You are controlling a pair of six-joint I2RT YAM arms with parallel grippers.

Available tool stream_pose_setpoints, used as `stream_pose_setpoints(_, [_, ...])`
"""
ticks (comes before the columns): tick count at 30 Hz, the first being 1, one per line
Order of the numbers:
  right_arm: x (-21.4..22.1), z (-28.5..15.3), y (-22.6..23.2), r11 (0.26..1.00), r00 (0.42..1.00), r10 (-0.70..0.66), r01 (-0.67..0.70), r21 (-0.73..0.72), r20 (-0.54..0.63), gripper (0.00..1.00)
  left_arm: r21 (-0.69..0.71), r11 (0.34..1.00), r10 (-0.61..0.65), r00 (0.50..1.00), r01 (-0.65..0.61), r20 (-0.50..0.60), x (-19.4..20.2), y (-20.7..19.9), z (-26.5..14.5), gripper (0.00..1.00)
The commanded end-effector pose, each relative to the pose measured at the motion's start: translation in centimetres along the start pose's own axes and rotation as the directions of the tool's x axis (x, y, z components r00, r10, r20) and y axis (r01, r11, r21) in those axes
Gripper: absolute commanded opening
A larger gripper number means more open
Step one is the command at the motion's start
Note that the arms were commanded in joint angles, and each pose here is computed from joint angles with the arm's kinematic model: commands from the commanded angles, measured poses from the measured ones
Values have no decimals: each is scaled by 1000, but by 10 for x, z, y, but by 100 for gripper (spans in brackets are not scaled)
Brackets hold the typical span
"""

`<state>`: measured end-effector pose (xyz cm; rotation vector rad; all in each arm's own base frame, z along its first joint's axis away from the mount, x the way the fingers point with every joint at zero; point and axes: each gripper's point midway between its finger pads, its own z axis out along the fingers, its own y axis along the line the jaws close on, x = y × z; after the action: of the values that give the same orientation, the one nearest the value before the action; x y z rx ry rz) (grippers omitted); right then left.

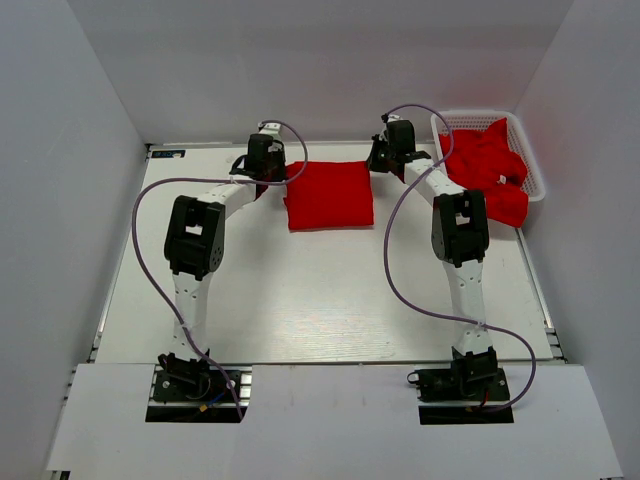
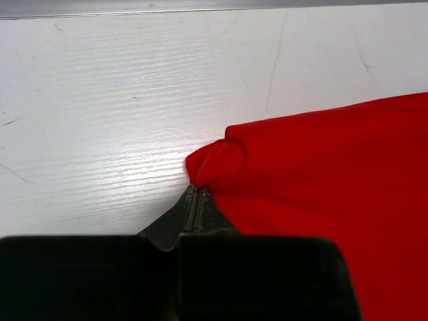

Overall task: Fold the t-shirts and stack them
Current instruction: Smooth out wrinkles on the folded tshirt, then put the neatly folded tshirt into the corner of the board with the left arm

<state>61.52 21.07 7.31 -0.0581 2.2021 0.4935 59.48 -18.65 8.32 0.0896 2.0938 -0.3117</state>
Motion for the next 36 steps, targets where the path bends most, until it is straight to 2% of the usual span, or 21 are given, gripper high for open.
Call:
stream_pose_setpoints(1, [-38,-17,4,1000,996,-11,11,-1,93,0,-55,998,-11,996,16,93,-44,10,-24,0])
stream_pose_setpoints(5, [-36,-16,-1,1000,996,-15,14,10,91,0,-84,996,6,998,-1,65,-35,21,-24,0])
stream_pose_setpoints(9, [-35,-12,12,997,996,-35,41,-62,85,0,-10,999,35,999,-35,6,-28,9,-11,0])
stream_pose_setpoints(10, [-38,-13,13,997,995,-37,43,-70,90,4,20,999,36,999,-36,4,-28,4,-7,0])
stream_pose_setpoints(11, [-37,-13,16,995,995,-43,50,-84,86,17,29,999,35,999,-35,-2,-27,2,-2,2])
stream_pose_setpoints(12, [-40,-14,18,994,994,-53,61,-92,91,25,29,999,35,999,-35,-5,-28,2,0,9])
stream_pose_setpoints(13, [-41,-14,22,993,994,-54,64,-104,93,51,25,999,35,999,-34,-26,-24,3,1,55])
stream_pose_setpoints(14, [-45,-16,22,992,993,-59,69,-104,101,68,28,999,35,999,-35,-7,-38,0,-1,89])
stream_pose_setpoints(15, [-51,-20,24,991,992,-63,75,-108,111,88,28,999,23,1000,-23,-8,-41,-1,-3,100])
stream_pose_setpoints(22, [-95,-72,44,988,973,-106,127,-92,203,90,-25,999,22,999,-22,34,-77,1,-43,100])
stream_pose_setpoints(24, [-91,-77,39,991,976,-107,120,-61,187,90,-32,999,23,998,-21,50,-88,0,-59,100])
stream_pose_setpoints(29, [-52,-97,22,996,993,-85,84,16,84,90,19,999,40,998,-39,-55,-58,-15,-71,100])
stream_pose_setpoints(31, [-53,-109,24,997,992,-77,76,12,99,90,28,1000,3,994,0,-114,-34,-15,-69,100])
stream_pose_setpoints(32, [-35,-112,17,998,996,-65,64,26,62,90,25,1000,-10,993,13,-122,-28,-15,-68,100])
stream_pose_setpoints(34, [-38,-124,22,998,994,-68,67,17,84,90,26,1000,-12,986,16,-167,-7,-12,-61,100])
stream_pose_setpoints(35, [-18,-122,15,998,997,-58,57,31,44,90,41,999,-12,982,21,-189,2,-14,-59,100])
stream_pose_setpoints(36, [-27,-133,18,998,995,-66,64,27,72,90,65,998,-13,979,27,-205,8,-17,-57,100])
